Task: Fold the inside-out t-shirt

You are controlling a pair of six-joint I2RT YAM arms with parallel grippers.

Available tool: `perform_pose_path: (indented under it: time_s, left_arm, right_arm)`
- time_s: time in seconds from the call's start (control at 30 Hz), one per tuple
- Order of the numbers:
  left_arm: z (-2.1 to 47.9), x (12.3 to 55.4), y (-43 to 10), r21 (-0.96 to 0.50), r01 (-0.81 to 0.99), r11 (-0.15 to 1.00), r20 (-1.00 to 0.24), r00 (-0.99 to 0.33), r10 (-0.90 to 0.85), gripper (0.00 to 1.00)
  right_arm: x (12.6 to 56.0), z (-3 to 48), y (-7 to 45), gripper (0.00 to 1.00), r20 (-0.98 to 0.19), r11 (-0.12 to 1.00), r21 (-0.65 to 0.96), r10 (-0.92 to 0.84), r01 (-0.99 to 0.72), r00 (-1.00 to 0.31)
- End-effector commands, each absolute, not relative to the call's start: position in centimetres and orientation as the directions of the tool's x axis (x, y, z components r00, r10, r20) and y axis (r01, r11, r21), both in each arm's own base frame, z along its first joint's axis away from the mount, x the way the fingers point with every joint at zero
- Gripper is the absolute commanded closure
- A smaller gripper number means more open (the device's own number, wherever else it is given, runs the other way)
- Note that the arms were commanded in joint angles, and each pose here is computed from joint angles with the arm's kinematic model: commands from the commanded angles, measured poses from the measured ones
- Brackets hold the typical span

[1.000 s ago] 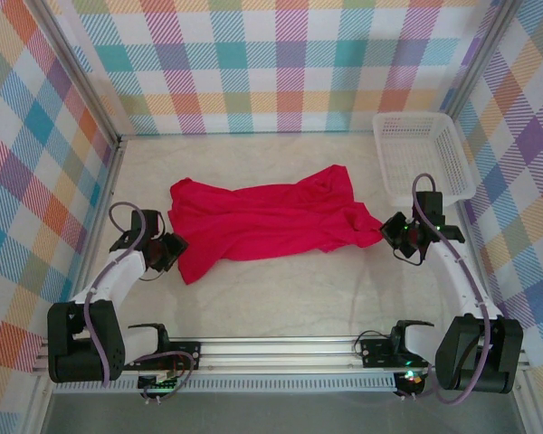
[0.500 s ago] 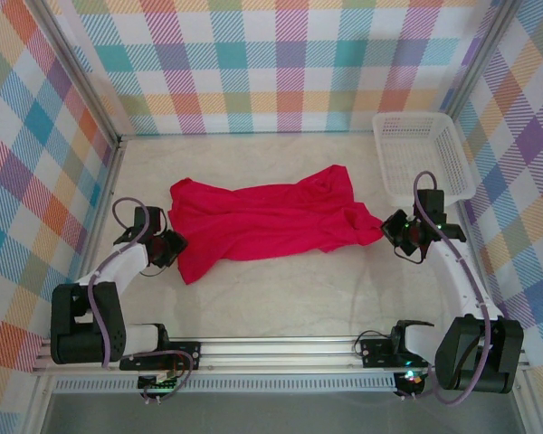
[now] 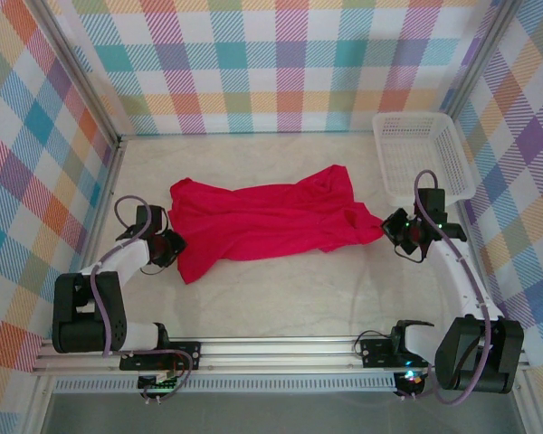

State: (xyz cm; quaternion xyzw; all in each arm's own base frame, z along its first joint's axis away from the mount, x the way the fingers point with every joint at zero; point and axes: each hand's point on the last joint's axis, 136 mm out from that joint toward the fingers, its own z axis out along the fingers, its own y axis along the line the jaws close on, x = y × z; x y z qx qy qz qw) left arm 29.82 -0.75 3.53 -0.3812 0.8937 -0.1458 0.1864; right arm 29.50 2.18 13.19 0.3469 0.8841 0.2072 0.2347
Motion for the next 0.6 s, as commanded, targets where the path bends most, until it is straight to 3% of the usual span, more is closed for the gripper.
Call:
perform_pose_path:
  time_s: [0.0,0.2,0.37,0.57]
  left_arm:
    - [4.6,31.0,0.1,-0.417,-0.619,0.666,-0.261,-0.620,-0.740,0.82]
    - [4.7,31.1,0.1,-0.413,-0.618,0.669,-0.261,-0.623,-0.737,0.99]
    - [6.3,31.4,0.0,-0.433,-0.609,0.665,-0.273,-0.614,-0.740,1.00]
    - [14.4,34.3,-0.5,-0.555,-0.527,0.644,-0.338,-0.565,-0.753,1.00]
  right_arm:
    - [29.9,14.6,2.0,1.00,-0.292,0.675,0.546,0.708,0.496,-0.642]
    - [29.9,15.0,2.0,1.00,-0.298,0.679,0.544,0.705,0.493,-0.643]
    - [30.2,16.0,1.9,1.00,-0.315,0.680,0.555,0.705,0.479,-0.636]
    - [32.2,19.3,2.5,1.00,-0.329,0.659,0.620,0.712,0.426,-0.621]
